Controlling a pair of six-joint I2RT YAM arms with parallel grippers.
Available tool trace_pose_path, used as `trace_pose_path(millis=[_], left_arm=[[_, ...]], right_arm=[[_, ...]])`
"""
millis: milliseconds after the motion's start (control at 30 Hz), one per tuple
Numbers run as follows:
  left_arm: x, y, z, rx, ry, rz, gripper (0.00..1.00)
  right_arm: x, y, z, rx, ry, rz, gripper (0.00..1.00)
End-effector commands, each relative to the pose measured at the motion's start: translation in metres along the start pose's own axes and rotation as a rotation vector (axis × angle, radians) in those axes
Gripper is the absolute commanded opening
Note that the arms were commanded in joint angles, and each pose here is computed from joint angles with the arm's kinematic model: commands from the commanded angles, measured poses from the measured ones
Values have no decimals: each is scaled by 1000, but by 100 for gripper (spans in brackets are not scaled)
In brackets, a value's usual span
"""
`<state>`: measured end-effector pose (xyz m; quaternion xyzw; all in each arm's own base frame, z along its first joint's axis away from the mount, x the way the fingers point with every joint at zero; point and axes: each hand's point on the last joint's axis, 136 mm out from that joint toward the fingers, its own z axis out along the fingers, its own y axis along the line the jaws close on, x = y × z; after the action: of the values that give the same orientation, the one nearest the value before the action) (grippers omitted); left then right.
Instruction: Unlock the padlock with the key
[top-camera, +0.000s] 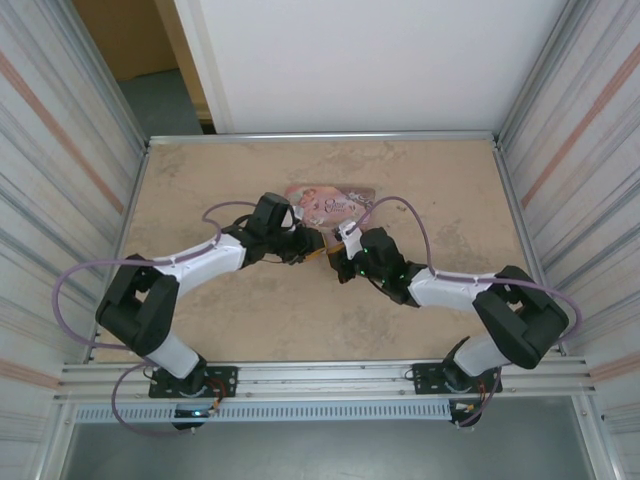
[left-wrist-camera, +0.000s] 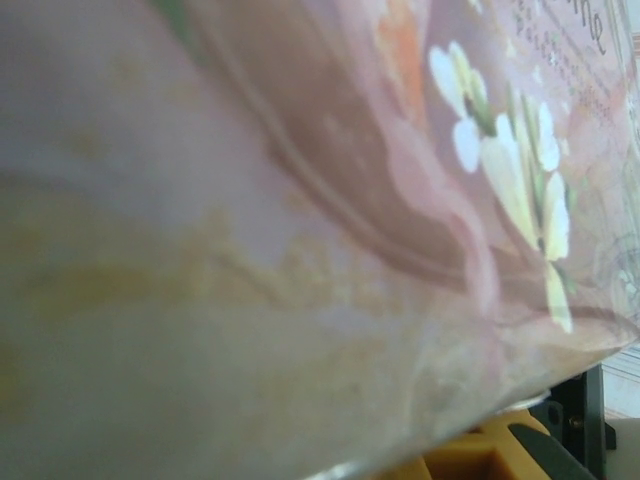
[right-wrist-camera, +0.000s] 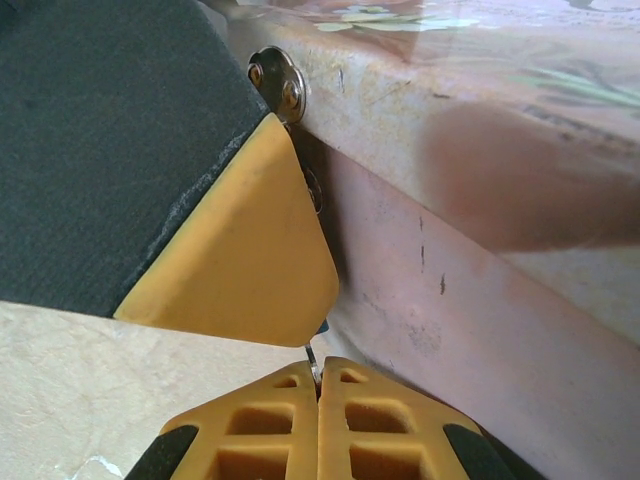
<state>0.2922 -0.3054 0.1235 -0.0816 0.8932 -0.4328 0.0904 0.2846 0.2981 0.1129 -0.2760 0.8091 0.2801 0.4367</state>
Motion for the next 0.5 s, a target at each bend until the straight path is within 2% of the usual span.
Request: trace_pose_path(millis=[0, 467], left_arm=[[38, -12, 13, 78, 158, 16, 5], [38, 19, 36, 40, 151, -29, 7]], right_arm=[[-87, 34, -6, -127, -255, -27, 0], [-3, 11, 14, -62, -58, 43, 0]])
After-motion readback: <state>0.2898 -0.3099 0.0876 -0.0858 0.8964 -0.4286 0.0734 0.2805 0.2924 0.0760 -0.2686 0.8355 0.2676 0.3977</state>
